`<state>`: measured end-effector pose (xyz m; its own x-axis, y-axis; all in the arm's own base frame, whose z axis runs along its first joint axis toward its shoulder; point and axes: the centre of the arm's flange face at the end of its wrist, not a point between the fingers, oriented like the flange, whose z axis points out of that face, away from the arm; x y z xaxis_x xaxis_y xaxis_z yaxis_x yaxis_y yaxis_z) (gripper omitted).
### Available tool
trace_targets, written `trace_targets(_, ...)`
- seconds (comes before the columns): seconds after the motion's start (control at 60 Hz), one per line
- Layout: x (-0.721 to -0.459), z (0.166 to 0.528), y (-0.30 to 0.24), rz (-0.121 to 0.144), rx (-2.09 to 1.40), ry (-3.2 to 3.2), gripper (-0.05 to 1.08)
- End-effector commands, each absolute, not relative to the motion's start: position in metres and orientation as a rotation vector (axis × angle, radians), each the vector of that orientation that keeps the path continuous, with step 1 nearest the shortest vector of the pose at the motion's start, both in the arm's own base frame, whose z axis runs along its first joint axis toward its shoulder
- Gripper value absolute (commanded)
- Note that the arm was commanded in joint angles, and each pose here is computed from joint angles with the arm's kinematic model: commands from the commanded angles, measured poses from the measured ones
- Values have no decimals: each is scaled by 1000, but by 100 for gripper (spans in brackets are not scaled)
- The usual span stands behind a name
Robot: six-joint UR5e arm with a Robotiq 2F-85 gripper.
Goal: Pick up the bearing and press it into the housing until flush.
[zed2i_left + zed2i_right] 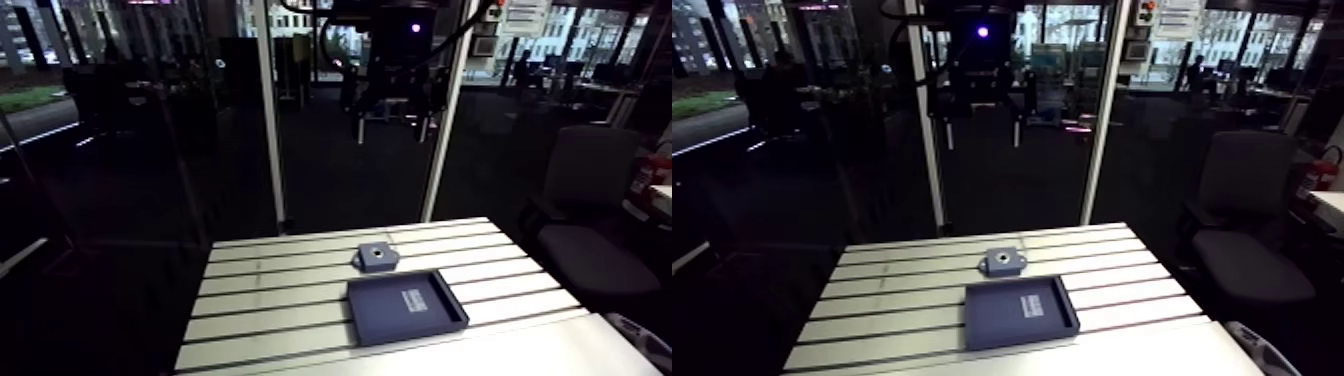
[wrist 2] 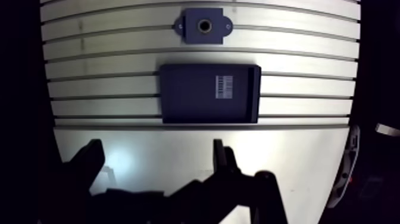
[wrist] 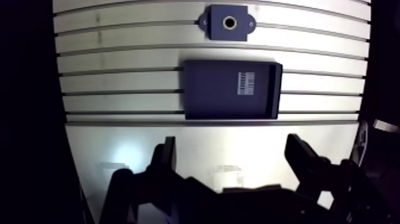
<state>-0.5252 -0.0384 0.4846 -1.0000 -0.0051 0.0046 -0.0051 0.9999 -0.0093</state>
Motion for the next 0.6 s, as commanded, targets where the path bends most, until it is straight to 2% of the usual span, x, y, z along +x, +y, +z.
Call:
trace_targets(0.017,-525,482,-50,16,22,-3140,1)
trace_targets(0.367,-526,482,-60,16,49,-3140,1)
trace_targets(0.383,-527,479,-61,5,51,-3147,1)
trace_targets(0.483,-527,476,-70,-5,70,-3151,1)
trace_targets(0.6,-529,472,-76,-4,69,-3159,1)
